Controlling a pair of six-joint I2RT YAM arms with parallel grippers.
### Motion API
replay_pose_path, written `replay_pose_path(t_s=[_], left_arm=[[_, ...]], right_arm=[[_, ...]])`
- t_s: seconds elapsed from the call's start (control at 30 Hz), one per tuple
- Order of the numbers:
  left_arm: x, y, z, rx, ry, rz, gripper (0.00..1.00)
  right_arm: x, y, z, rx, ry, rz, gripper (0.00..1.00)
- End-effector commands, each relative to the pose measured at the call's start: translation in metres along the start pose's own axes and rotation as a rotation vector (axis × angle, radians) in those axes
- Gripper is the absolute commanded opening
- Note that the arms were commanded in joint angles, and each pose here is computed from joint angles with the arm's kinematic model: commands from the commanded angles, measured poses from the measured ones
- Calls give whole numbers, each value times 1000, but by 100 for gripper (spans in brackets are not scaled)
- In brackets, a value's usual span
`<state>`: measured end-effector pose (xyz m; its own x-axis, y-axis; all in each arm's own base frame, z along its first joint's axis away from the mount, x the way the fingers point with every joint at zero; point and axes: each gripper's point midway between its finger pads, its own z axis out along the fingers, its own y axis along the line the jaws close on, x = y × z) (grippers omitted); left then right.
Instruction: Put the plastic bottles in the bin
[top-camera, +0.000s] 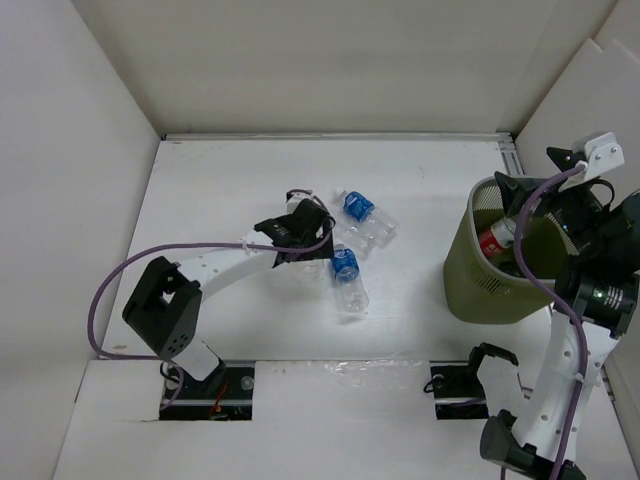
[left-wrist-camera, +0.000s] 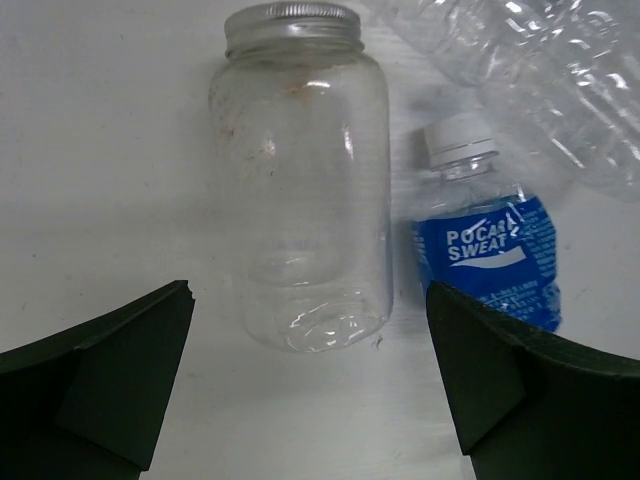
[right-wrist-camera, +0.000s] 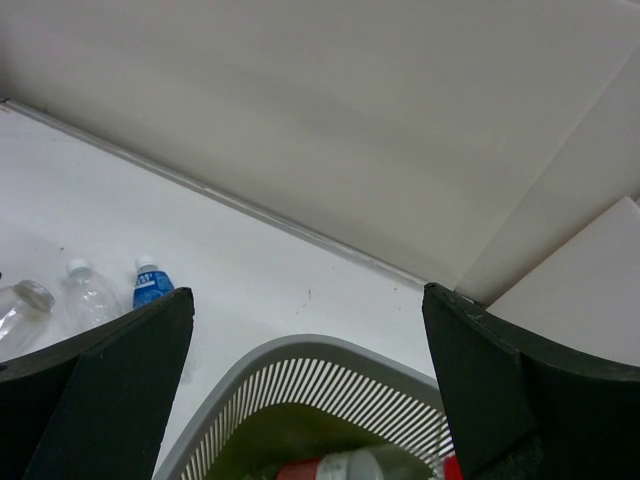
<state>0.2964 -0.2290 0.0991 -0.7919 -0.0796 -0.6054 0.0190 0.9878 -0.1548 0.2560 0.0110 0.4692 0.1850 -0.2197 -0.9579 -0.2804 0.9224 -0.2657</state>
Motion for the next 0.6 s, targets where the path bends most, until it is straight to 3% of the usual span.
replay_pose_path(t_s=[0.0,0.43,0.57], left_arm=[[20,8,13,-33,42,-38,100],[39,22,62,-110,79,-104,100],[41,24,67,-122,79,-89,95]], right_arm=[[-6,6,-2,-23,-25,-20,99],[-11,25,-2,-88,-61,-45,99],[-7,28,-2,-97,-63,-52,99]])
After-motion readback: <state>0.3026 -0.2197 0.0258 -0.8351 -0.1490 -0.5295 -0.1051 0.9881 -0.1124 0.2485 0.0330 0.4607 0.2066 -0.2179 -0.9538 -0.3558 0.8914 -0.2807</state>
